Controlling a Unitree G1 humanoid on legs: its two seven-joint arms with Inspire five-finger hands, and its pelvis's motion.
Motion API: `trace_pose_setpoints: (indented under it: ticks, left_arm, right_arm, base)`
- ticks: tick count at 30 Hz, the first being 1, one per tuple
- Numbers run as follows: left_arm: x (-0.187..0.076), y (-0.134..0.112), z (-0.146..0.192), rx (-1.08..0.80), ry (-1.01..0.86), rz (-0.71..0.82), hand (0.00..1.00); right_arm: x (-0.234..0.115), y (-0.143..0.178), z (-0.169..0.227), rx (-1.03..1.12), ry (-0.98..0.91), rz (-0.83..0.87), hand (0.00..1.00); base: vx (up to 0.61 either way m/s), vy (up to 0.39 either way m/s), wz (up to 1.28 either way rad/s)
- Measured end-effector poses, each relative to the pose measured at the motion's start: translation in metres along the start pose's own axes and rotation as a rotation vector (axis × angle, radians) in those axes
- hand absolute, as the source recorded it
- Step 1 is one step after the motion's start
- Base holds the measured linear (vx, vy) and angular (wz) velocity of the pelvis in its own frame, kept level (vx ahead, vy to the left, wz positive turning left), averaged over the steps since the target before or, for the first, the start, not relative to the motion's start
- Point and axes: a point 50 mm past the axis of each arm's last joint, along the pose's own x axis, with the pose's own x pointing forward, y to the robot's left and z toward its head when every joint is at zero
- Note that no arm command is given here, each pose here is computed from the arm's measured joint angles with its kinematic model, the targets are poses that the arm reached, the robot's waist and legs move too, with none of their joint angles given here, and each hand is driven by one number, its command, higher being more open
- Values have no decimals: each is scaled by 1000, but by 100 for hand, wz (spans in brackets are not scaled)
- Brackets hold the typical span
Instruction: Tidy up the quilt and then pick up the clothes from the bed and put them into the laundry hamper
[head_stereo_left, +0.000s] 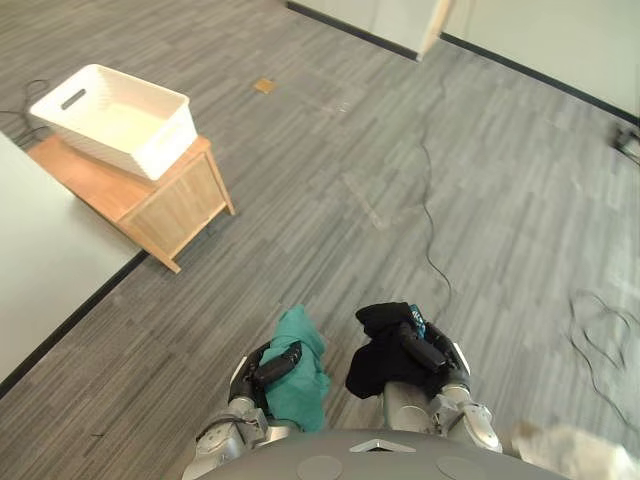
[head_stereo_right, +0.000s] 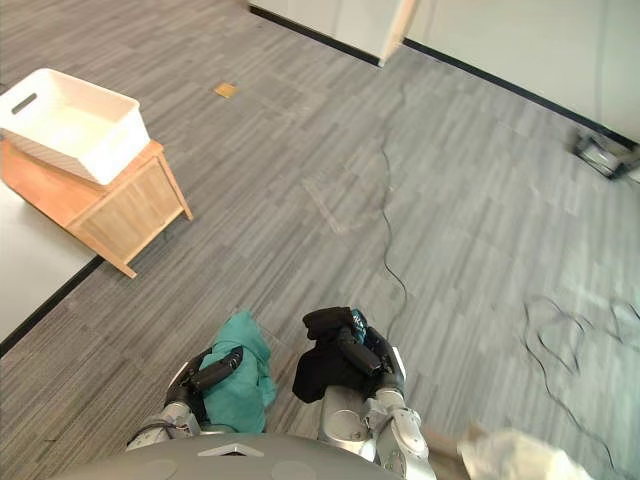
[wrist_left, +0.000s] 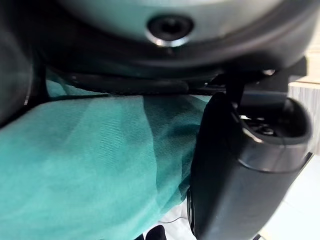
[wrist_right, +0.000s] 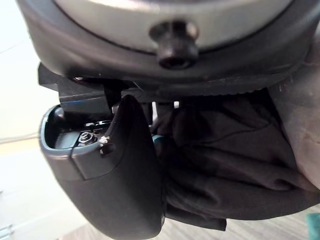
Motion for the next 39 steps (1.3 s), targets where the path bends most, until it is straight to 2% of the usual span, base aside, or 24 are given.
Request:
trace_pose_setpoints:
  ticks: [3,5,8,14,17,23,25,28,33,35,39]
  left_arm:
    - [-10,6,-10,-19,20,12,0]
    - [-9,-2,-10,-88,-11,13,0]
    - [-5,-21,4,-148,-124,-65,0]
    - [-8,-24,20,-90,-216,-151,0]
    - [-8,-24,20,-93,-209,-151,0]
    - [-5,-15,14,-93,-132,-104,0]
    - [-4,-12,6,-88,-82,-63,0]
    - [-1,-14,1,-66,-28,-45,0]
    - [-4,-14,4,-76,-44,-17,0]
    - [-8,-9,-6,-120,-21,49,0]
    - [-9,-21,-5,-221,-75,51,0]
  right_arm:
    - [-2,4,-3,7,7,1,0]
    - [9,8,9,-10,-11,18,0]
    - [17,4,21,-48,-11,39,0]
    - [18,-9,17,-75,33,-4,0]
    - [13,-20,7,-85,83,-45,0]
    - [10,-16,-8,-47,116,-73,0]
    - [1,-15,-18,-18,120,-87,0]
    - [-7,-16,-11,-11,44,-89,0]
    - [-37,-9,-14,-3,-12,-50,0]
    - [-33,-4,-9,-26,-25,-6,0]
    - [-25,-2,14,-94,-93,48,0]
  base:
    - [612,-527,123]
    - [564,-543,24]
    - [484,-408,-50]
    - [521,-299,-22]
    - [722,-264,-4]
    - [634,-140,9]
    - [669,-281,118]
    - [525,-312,159]
    - [510,-528,193]
    - [429,-612,84]
    - [299,-450,87]
